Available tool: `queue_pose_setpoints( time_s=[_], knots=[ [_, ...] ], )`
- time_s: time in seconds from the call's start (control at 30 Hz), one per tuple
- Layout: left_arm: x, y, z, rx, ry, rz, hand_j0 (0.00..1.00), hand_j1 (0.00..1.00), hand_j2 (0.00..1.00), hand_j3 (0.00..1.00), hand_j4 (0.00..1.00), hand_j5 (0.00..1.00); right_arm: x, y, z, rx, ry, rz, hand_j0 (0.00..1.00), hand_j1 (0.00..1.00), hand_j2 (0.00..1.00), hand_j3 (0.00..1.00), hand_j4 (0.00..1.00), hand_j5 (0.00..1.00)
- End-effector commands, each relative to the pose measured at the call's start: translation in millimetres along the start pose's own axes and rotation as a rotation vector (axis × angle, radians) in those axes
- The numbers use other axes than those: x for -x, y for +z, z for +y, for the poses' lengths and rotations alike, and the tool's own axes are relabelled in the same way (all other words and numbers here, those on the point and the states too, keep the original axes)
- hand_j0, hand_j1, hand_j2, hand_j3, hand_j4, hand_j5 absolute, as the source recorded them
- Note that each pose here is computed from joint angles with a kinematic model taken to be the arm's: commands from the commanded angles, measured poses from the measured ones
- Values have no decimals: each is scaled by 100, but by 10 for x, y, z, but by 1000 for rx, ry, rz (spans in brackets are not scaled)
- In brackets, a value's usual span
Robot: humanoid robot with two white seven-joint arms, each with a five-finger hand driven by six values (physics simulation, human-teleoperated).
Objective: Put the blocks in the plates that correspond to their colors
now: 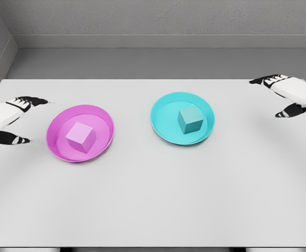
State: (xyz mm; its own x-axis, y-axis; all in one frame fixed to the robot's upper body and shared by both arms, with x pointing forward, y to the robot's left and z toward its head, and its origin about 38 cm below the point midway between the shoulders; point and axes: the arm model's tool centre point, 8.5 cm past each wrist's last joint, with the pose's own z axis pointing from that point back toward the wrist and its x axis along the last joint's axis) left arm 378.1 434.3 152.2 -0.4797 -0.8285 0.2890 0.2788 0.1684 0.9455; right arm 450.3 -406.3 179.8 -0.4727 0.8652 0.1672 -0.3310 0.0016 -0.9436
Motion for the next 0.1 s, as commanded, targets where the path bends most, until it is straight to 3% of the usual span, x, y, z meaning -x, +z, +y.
queue_pose_setpoints(
  time_s=[0.0, 0.07],
  knots=[
    [121, 109, 223, -55, -12, 40, 100, 100, 100, 100, 100, 100, 5, 8, -13, 6, -6, 1, 100, 100, 100, 100, 100, 100],
    [152, 173, 230, -39, -22, 52, 100, 100, 100, 100, 100, 100, 9, 5, -3, 5, -8, 2, 100, 100, 100, 100, 100, 100]
  ],
)
